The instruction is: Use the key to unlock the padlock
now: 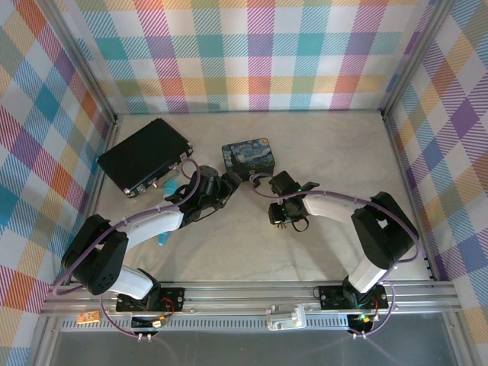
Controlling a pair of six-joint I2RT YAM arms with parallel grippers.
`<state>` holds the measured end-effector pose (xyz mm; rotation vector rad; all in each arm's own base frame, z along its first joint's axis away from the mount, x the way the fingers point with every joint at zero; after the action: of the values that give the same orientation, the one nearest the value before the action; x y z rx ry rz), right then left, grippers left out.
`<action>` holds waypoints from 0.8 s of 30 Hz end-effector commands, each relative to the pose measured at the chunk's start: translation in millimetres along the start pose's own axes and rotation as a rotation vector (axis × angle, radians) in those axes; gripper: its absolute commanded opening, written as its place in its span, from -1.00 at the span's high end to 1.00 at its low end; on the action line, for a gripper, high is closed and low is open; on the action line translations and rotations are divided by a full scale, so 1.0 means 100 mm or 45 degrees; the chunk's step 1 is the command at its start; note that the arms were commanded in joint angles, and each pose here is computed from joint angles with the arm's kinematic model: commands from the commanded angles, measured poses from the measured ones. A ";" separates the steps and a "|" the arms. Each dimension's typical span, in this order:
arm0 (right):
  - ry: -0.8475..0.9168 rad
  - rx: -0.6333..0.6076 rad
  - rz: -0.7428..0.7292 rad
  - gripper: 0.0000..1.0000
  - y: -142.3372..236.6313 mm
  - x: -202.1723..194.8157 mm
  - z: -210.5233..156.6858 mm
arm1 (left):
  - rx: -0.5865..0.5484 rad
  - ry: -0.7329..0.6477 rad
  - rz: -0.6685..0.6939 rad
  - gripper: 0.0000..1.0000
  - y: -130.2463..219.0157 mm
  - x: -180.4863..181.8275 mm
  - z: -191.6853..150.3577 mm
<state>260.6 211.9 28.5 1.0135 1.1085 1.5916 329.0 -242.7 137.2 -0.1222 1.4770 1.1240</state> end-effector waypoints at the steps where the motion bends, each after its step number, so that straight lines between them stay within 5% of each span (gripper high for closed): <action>1: -0.021 0.044 -0.147 0.27 -0.06 -0.12 -0.04 | -0.033 -0.016 0.007 -0.19 0.08 -0.02 0.08; 8: -0.080 0.082 -0.205 0.99 -0.15 -0.22 -0.16 | -0.064 -0.010 0.009 -0.19 0.14 -0.01 0.13; 24: -0.337 -0.233 0.356 1.00 0.74 0.08 0.45 | 0.023 -0.115 -0.197 -0.18 0.04 -0.35 -0.10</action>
<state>282.1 204.3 91.3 1.1945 0.7501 1.6208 329.9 -247.3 156.6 -0.1603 1.4227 1.0700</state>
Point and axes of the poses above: each hand's point on the last joint's axis, 136 mm out from that joint toward the fingers, its own y axis back along the fingers, its own x axis along the line the jaws close on, z = x × y, the point moved 1 cm from there along y, back along the fingers, and after that the axes turned 1 degree about -y, right-handed, at the moved point
